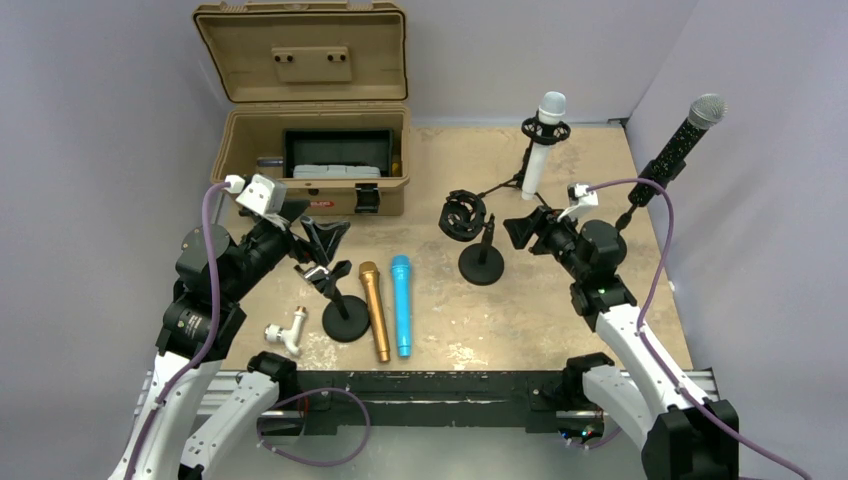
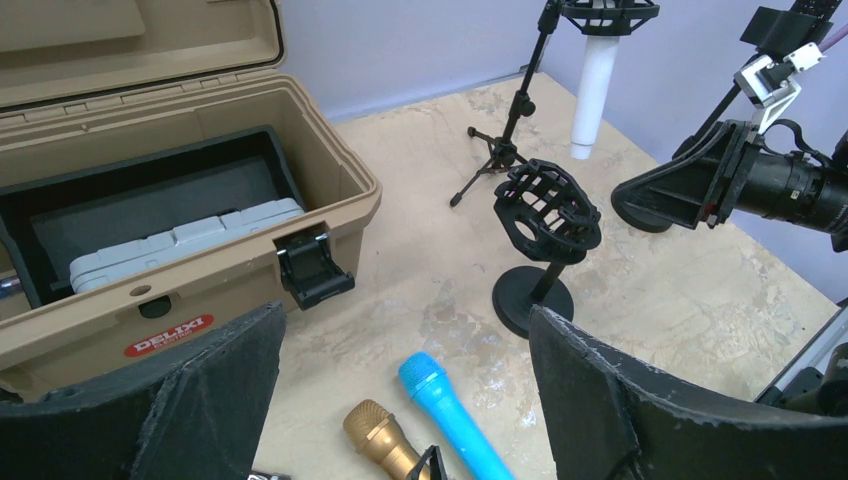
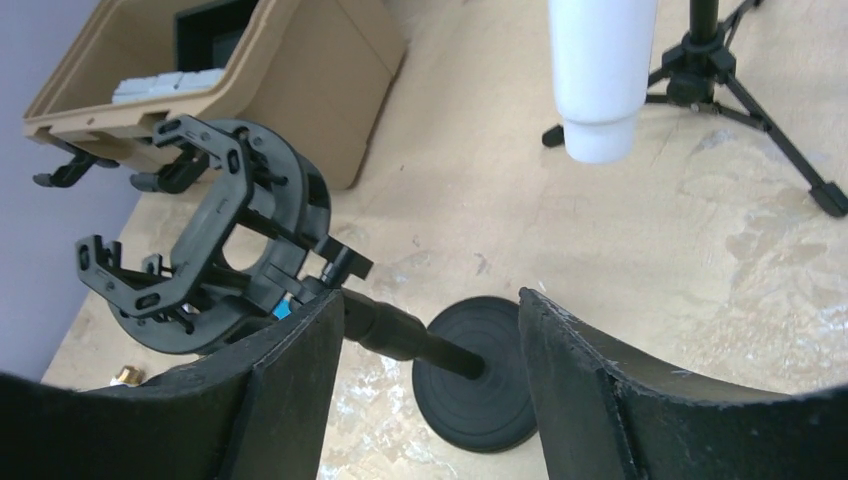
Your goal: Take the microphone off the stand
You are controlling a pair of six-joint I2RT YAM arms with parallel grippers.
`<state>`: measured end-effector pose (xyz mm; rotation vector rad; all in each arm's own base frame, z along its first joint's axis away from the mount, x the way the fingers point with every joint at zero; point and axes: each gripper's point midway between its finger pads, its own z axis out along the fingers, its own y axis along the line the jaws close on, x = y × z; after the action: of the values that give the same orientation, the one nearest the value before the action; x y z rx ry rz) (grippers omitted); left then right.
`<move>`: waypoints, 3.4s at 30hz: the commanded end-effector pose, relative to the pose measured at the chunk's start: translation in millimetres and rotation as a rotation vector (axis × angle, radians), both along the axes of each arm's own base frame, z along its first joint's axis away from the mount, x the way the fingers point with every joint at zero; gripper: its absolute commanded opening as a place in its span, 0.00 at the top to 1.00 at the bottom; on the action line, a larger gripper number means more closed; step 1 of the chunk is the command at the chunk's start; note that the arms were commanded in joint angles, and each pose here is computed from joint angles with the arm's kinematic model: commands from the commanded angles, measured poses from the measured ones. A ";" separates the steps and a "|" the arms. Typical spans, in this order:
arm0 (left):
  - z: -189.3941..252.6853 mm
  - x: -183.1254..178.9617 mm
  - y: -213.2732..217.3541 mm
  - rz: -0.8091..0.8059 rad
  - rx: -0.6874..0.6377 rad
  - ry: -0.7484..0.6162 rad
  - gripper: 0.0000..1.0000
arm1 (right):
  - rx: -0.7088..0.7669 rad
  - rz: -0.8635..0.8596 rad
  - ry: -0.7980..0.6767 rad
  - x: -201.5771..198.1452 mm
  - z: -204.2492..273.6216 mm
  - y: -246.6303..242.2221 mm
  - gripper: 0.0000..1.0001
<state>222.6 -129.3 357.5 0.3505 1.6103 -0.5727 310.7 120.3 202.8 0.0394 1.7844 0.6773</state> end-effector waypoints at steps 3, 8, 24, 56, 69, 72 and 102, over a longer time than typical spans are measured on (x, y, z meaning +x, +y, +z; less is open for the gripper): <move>14.7 -1.9 -1.1 -0.010 -0.023 -0.040 0.11 | -0.001 0.017 0.016 -3.2 0.2 2.5 0.39; 14.5 -1.7 -1.5 -0.012 -0.024 -0.039 0.11 | 0.022 0.029 0.046 -12.8 -4.6 11.8 0.40; 13.8 -1.6 -1.7 -0.013 -0.024 -0.037 0.11 | -0.001 -0.033 0.098 -11.1 -34.2 44.8 0.38; 14.3 -1.6 -1.9 -0.014 -0.026 -0.040 0.11 | 0.014 0.188 -0.258 0.6 -18.6 113.7 0.68; 13.6 -1.2 -1.8 -0.012 -0.024 -0.038 0.11 | 0.019 0.191 -0.378 8.9 2.9 183.6 0.90; 13.8 -1.4 -1.9 -0.013 -0.025 -0.039 0.11 | 0.011 0.167 -0.398 23.0 9.6 192.9 0.88; 14.1 -2.6 -3.9 -0.025 -0.030 -0.037 0.11 | -0.030 -0.199 -0.128 5.3 25.8 70.6 0.36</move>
<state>220.2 -132.0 358.3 0.3586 1.6075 -0.5928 302.9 227.1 205.0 -0.0015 1.6442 0.5955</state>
